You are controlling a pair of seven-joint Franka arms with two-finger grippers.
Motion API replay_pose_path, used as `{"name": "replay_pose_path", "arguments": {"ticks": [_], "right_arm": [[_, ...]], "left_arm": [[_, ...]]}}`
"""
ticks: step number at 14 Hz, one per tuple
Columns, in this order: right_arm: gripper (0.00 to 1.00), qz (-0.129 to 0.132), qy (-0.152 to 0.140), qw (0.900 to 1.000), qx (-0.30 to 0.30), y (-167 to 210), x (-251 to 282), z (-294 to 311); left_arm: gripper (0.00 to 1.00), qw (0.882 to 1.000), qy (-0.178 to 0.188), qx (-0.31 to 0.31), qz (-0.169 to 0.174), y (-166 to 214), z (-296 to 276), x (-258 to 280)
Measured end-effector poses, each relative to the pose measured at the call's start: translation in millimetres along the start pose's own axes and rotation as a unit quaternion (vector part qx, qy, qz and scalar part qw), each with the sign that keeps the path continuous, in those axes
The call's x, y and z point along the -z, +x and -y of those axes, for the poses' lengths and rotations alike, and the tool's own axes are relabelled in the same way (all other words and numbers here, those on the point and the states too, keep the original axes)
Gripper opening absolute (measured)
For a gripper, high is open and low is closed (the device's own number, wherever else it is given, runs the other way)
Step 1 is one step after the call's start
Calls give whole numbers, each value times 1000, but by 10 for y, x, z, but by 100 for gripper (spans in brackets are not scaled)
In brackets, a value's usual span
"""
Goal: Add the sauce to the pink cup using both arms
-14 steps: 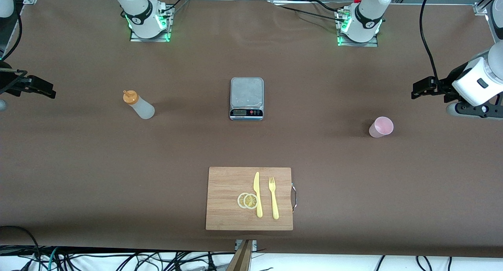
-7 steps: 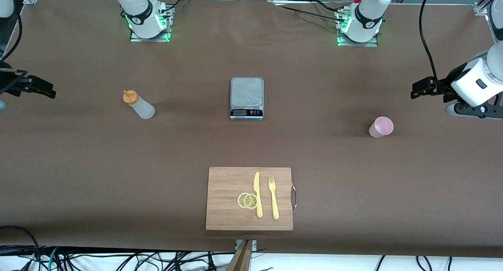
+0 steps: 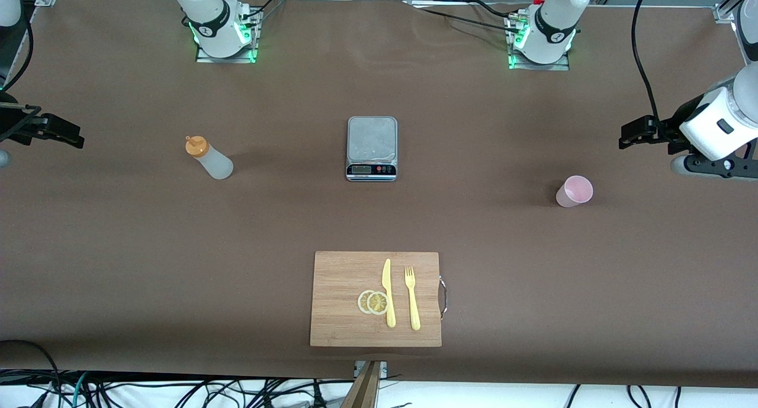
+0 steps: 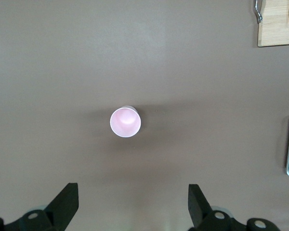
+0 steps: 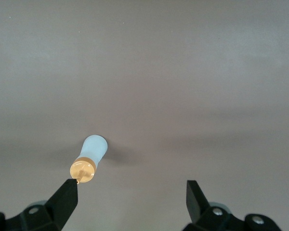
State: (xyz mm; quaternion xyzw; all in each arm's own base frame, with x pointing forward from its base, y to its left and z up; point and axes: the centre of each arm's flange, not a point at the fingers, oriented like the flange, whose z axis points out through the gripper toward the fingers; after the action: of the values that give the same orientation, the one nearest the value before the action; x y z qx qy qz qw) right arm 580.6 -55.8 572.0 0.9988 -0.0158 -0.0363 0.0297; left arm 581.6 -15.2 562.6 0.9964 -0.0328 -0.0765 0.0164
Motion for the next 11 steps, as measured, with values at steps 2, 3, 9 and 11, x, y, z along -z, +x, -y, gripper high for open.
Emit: {"name": "replay_pose_path", "arguments": {"ticks": [2, 3, 9, 11], "right_arm": [[100, 0, 0, 1000, 0, 0, 0, 0], [100, 0, 0, 1000, 0, 0, 0, 0], [100, 0, 0, 1000, 0, 0, -1, 0], [100, 0, 0, 1000, 0, 0, -1, 0]], "left_arm": [[100, 1000, 0, 0, 0, 0, 0, -3], [100, 1000, 0, 0, 0, 0, 0, -4], [100, 1000, 0, 0, 2, 0, 1, -20], [100, 1000, -1, 0, 12, 9, 4, -113]]}}
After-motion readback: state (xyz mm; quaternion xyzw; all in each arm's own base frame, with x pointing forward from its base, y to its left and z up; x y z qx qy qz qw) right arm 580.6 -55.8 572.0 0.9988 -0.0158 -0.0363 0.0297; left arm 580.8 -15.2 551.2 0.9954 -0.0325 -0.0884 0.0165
